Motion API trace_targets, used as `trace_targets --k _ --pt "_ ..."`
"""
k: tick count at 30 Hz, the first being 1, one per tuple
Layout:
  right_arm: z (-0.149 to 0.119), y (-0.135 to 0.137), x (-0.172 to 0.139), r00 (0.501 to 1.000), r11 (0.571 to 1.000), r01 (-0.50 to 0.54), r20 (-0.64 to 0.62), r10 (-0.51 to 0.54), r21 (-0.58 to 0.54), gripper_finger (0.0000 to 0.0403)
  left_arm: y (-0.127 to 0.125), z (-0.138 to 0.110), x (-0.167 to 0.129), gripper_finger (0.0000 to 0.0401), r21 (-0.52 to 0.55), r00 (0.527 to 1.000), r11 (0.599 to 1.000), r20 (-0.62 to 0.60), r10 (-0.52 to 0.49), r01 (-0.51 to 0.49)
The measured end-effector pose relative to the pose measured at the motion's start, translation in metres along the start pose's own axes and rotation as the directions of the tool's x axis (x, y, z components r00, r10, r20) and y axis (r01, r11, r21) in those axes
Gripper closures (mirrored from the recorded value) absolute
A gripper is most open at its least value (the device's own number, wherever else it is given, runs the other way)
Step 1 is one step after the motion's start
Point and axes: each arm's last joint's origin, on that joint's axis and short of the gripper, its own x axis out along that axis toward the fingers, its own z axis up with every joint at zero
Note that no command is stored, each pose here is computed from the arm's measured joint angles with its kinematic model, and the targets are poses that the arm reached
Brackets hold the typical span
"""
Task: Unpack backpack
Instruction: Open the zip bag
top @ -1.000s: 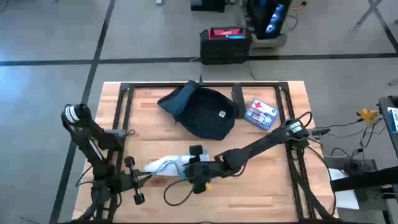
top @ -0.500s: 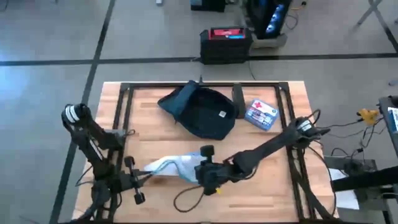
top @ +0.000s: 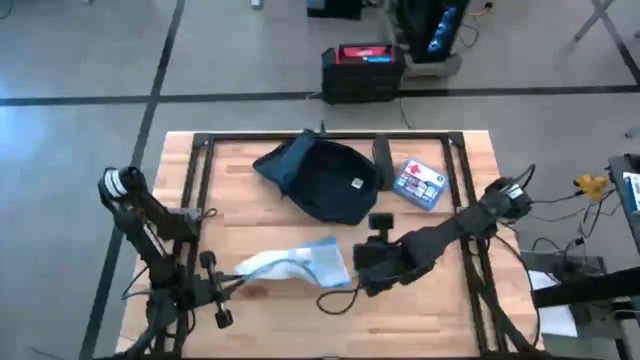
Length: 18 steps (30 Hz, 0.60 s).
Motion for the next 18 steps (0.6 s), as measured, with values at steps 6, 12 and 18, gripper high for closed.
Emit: trace_targets --k 6,12,18 --pt "0.014 0.006 0.001 0.992 0.995 -0.019 0.130 0.007 0.096 0.0403 0.000 0.000 0.000 0.0401 0.004 1.000 1.000 0.000 0.000 0.000" --pt "0.050 0.035 0.010 0.902 0.969 -0.245 0.372 0.220 0.020 0.0372 0.000 0.000 0.000 0.0401 0.004 1.000 1.000 0.000 0.002 -0.002" --pt "0.068 0.057 0.032 0.857 0.958 -0.285 0.441 0.266 -0.023 0.0273 0.000 0.000 0.000 0.0401 0.004 1.000 1.000 0.000 0.002 -0.002"
